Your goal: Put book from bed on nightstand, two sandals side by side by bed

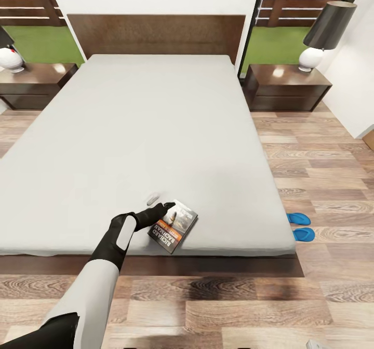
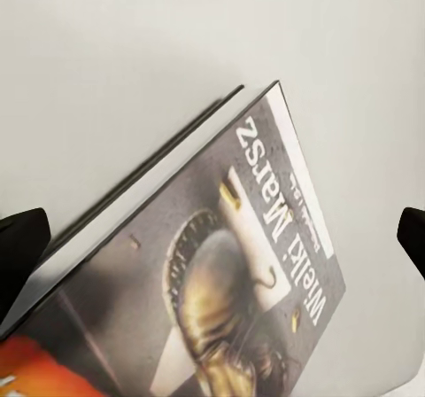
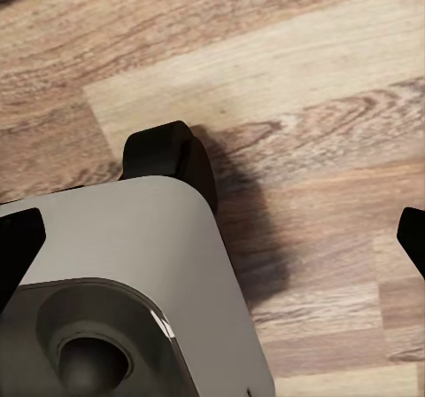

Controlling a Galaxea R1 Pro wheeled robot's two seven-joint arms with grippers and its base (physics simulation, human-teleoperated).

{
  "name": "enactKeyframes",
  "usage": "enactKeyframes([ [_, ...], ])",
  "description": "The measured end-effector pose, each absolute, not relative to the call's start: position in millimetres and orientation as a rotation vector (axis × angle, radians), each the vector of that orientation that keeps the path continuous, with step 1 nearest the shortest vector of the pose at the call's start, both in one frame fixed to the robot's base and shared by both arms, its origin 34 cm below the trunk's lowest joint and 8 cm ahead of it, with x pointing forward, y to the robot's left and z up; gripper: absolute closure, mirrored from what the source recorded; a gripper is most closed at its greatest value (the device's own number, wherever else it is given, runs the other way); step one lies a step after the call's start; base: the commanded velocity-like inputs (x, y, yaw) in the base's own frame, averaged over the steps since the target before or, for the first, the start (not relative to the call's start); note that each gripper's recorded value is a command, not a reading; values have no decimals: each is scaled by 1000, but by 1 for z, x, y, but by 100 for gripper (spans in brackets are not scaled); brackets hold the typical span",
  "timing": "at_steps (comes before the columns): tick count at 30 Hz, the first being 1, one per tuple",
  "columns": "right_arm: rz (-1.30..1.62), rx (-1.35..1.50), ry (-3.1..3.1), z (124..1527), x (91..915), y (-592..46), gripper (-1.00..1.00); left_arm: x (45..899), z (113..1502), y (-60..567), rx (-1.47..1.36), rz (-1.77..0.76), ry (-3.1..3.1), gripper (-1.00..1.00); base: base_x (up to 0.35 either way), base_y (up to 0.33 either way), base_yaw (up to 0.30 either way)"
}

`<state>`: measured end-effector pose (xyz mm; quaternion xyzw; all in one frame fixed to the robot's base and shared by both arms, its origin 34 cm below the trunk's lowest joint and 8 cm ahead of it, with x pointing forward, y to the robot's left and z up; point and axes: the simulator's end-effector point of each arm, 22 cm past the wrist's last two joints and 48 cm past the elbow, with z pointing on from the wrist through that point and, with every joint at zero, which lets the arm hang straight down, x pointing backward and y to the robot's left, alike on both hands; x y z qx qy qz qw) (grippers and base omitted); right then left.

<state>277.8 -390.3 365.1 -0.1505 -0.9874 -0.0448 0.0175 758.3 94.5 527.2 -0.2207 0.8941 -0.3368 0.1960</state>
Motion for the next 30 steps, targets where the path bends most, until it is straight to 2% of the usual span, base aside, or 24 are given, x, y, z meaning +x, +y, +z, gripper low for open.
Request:
enactKeyframes([
  [11,-139,-468,-3068,365,278,-390,-100,758,527,95,-620,-944,2504,-100,-92,0,0],
  [30,-139,-468,-3068,379,279,-390,-100,758,540,95,-617,-936,2511,-100,-6,0,0],
])
